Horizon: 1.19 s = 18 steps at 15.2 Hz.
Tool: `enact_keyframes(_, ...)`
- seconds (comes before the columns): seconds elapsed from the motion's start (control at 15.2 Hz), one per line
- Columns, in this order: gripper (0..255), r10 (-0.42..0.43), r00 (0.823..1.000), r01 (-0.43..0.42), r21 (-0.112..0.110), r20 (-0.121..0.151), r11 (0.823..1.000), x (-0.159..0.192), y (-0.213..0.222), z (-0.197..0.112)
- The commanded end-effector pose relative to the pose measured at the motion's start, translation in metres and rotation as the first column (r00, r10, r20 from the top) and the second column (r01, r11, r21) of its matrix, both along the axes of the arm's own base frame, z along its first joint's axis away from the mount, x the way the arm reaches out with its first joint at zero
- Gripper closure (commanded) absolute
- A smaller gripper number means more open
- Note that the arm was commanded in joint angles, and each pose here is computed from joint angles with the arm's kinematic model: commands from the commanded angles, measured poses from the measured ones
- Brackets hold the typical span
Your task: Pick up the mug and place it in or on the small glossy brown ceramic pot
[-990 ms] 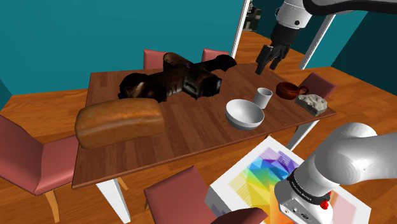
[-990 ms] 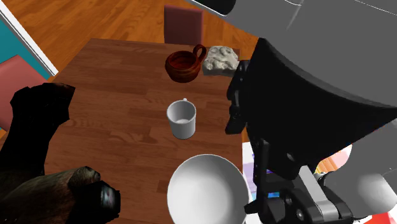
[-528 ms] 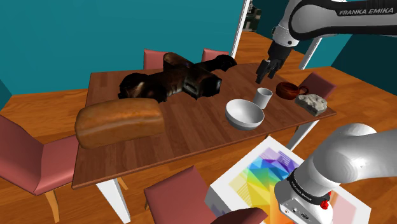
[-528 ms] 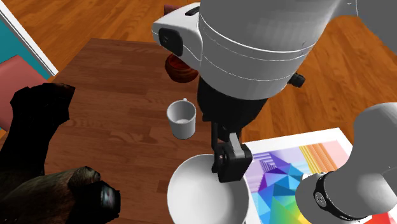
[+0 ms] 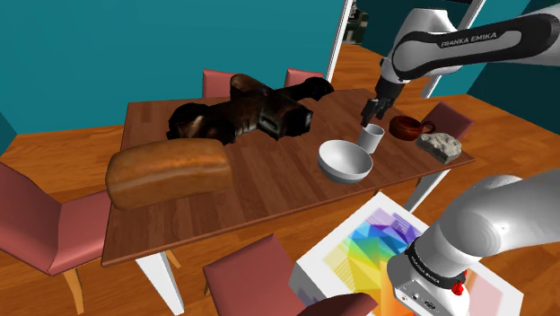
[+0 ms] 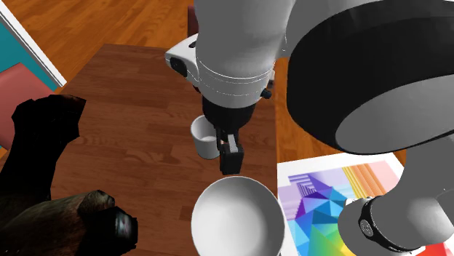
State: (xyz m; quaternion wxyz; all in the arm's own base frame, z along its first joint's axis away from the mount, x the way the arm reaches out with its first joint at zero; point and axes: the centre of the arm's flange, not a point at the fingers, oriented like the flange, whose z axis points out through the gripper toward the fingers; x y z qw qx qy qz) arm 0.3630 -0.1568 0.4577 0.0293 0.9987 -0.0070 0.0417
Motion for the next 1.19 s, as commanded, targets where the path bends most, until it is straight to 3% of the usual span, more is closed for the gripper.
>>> enact_keyframes(0.0, 0, 0.004, 1.000, -0.004, -0.007, -0.001, 1.000, 0.007, -0.023, -0.018)
enact_keyframes(0.33, 0, 0.012, 1.000, -0.012, -0.019, -0.005, 1.000, 0.021, -0.069, -0.058)
enact_keyframes(0.79, 0, 0.012, 1.000, -0.012, -0.019, -0.005, 1.000, 0.024, -0.071, -0.095)
enact_keyframes(1.12, 0, 0.012, 1.000, -0.012, -0.019, -0.005, 1.000, 0.024, -0.072, -0.098)
